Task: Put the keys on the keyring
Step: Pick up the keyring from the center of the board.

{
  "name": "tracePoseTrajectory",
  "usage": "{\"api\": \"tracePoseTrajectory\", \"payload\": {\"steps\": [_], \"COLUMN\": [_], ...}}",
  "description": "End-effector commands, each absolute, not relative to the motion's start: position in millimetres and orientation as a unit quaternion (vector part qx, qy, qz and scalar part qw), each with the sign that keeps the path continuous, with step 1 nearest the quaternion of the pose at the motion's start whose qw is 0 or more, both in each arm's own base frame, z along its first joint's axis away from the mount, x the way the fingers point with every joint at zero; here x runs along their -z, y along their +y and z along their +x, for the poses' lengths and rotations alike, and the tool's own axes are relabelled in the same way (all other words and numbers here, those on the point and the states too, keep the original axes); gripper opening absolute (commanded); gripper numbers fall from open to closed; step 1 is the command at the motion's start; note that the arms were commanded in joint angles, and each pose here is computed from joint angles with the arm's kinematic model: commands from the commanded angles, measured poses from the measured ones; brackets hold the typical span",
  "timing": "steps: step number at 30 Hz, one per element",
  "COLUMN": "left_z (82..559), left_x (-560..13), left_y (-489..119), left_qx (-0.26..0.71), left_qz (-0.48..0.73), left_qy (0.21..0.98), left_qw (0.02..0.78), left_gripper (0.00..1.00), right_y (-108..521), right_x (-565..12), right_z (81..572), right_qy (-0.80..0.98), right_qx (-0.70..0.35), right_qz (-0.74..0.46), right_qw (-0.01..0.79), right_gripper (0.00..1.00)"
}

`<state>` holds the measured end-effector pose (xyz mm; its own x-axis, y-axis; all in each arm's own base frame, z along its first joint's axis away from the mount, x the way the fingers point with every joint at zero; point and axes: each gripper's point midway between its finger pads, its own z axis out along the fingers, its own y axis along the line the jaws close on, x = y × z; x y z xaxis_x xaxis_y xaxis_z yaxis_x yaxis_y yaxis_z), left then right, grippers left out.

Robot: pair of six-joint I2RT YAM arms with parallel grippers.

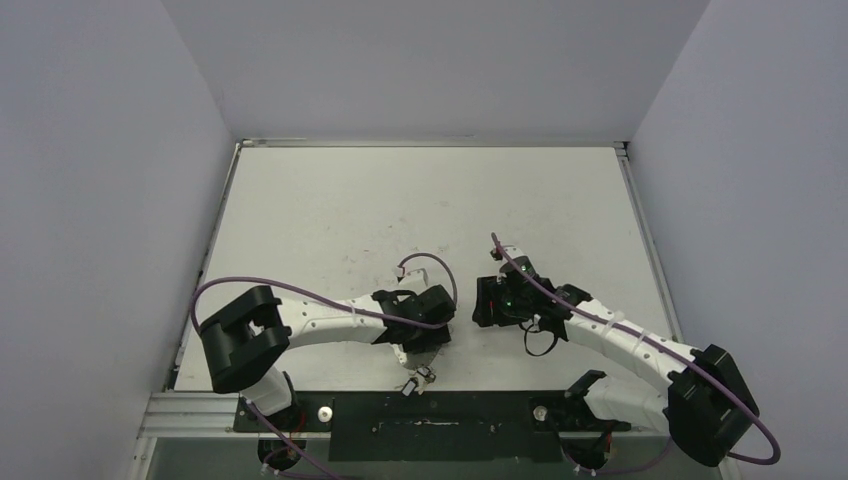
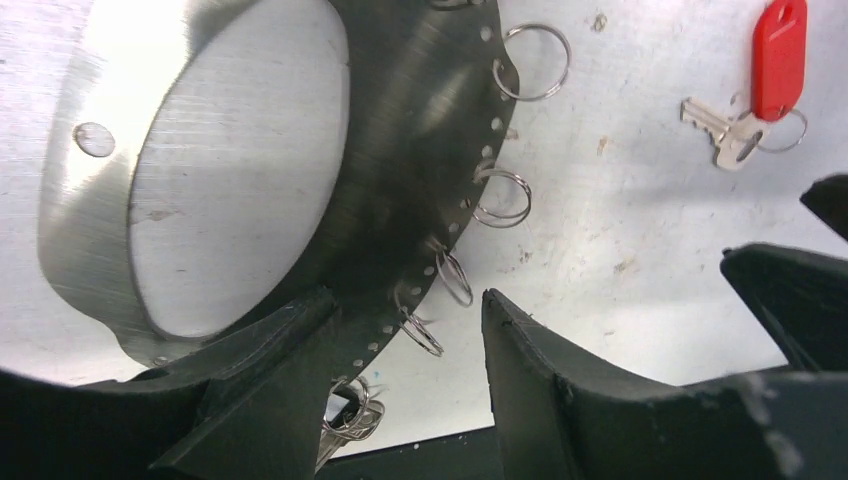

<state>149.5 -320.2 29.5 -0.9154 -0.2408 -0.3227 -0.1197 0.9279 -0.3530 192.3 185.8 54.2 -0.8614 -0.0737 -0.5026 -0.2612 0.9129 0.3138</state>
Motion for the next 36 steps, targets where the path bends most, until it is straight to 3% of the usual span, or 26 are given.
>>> {"api": "tracePoseTrajectory", "payload": {"steps": [1,11,18,31,36], "left_z": [161,174,176,178,175], "left_x": [-43,-70,-75,-54,-47], "left_y": [-315,-309,-314,-342,-340], "left_qx": [0.15,0.244,0.276,0.239,0.228], "left_qz": [-0.13,-0.093,-0.09,-0.105,-0.115], "left_qy": [0.957,0.927,0.921,0.942,0.946], "left_qw": [0.214,0.269,0.258,0.212,0.201], "left_gripper": [0.52,0.53,0.52,0.53,0.47], "right_y": [178,214,225,219,219], "right_x": [-60,-68,-59,-57,-57], "right_z": [190,174,173,172,172], "right_qy": [0.943,0.918,0.924,0.927,0.927], "right_qx": [-0.185,-0.265,-0.244,-0.231,-0.229], "right_qz": [-0.098,-0.137,-0.15,-0.147,-0.149], "right_qw": [0.26,0.26,0.252,0.255,0.256], "right_gripper": [0.56,0.53,0.51,0.49,0.48]}}
